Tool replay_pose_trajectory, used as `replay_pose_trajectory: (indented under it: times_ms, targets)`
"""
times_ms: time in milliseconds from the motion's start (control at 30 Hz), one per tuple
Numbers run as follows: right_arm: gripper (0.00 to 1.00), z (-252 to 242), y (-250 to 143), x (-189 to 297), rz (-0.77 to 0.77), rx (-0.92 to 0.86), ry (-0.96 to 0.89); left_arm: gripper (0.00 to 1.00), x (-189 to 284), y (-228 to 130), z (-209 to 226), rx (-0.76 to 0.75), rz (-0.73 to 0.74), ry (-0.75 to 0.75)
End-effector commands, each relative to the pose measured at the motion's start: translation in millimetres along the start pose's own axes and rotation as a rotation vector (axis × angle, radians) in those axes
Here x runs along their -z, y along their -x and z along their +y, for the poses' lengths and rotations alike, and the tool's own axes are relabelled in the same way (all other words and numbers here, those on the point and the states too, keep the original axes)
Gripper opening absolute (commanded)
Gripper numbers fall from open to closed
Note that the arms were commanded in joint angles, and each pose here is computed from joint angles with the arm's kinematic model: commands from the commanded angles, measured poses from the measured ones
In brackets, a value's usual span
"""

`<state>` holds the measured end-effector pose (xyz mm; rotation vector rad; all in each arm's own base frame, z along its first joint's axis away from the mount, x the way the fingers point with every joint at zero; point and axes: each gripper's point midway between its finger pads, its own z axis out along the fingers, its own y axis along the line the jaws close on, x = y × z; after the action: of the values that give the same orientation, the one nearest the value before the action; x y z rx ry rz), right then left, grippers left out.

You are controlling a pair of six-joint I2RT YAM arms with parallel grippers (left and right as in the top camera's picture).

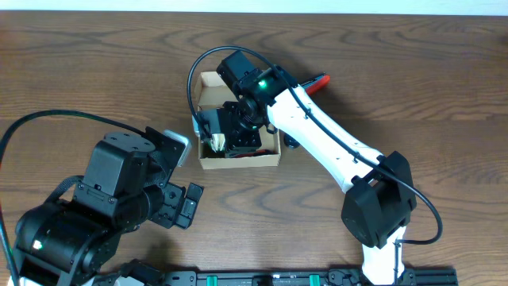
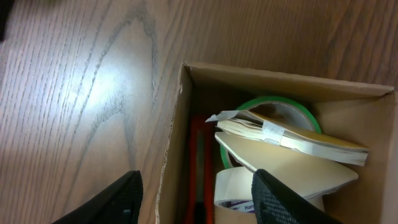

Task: Pack container
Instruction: 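Carry the red box cutter into the box and release it, then move the right gripper to the red-and-black utility knife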

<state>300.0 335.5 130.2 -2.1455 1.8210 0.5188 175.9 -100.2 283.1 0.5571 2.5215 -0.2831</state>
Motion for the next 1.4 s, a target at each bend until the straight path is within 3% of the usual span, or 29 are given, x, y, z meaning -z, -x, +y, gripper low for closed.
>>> replay_pose_trajectory:
  times_ms: [0,167,333,400,433,500,600,667,833,933,1100,1367]
  targets:
    - [0.57,0,2,0,-0.005,-0.008,0.001,0.95,3,1,1,0.008,-0.008,0.008]
    - [0.51,-15,4,24,-0.003,-0.103,-0.092,0.95,3,1,1,0.008,-0.008,0.008]
    - [0.55,-76,-9,81,-0.068,-0.353,-0.371,0.95,3,1,1,0.008,-0.008,0.008]
    - [0.63,-108,-26,106,-0.133,-0.533,-0.488,0.95,3,1,1,0.008,-0.008,0.008]
    - [0.72,-124,-38,118,-0.177,-0.653,-0.538,0.95,3,1,1,0.008,-0.008,0.008]
    - [0.99,-145,-63,134,-0.252,-0.865,-0.585,0.95,3,1,1,0.008,-0.008,0.008]
    - [0.99,-163,-105,148,-0.342,-1.163,-0.596,0.95,3,1,1,0.008,-0.008,0.008]
    - [0.99,-161,-116,149,-0.395,-1.273,-0.518,0.95,3,1,1,0.008,-0.007,0.008]
    - [0.99,-167,-144,161,-0.441,-1.401,-0.512,0.95,3,1,1,0.008,-0.008,0.008]
    - [0.99,-170,-183,162,-0.426,-1.717,-0.623,0.95,3,1,1,0.008,-0.008,0.008]
    - [0.98,-160,-216,144,-0.353,-2.001,-0.691,0.95,3,1,1,0.008,-0.008,0.008]
    - [0.91,-161,-234,142,-0.367,-2.135,-0.696,0.95,3,1,1,0.008,-0.008,0.008]
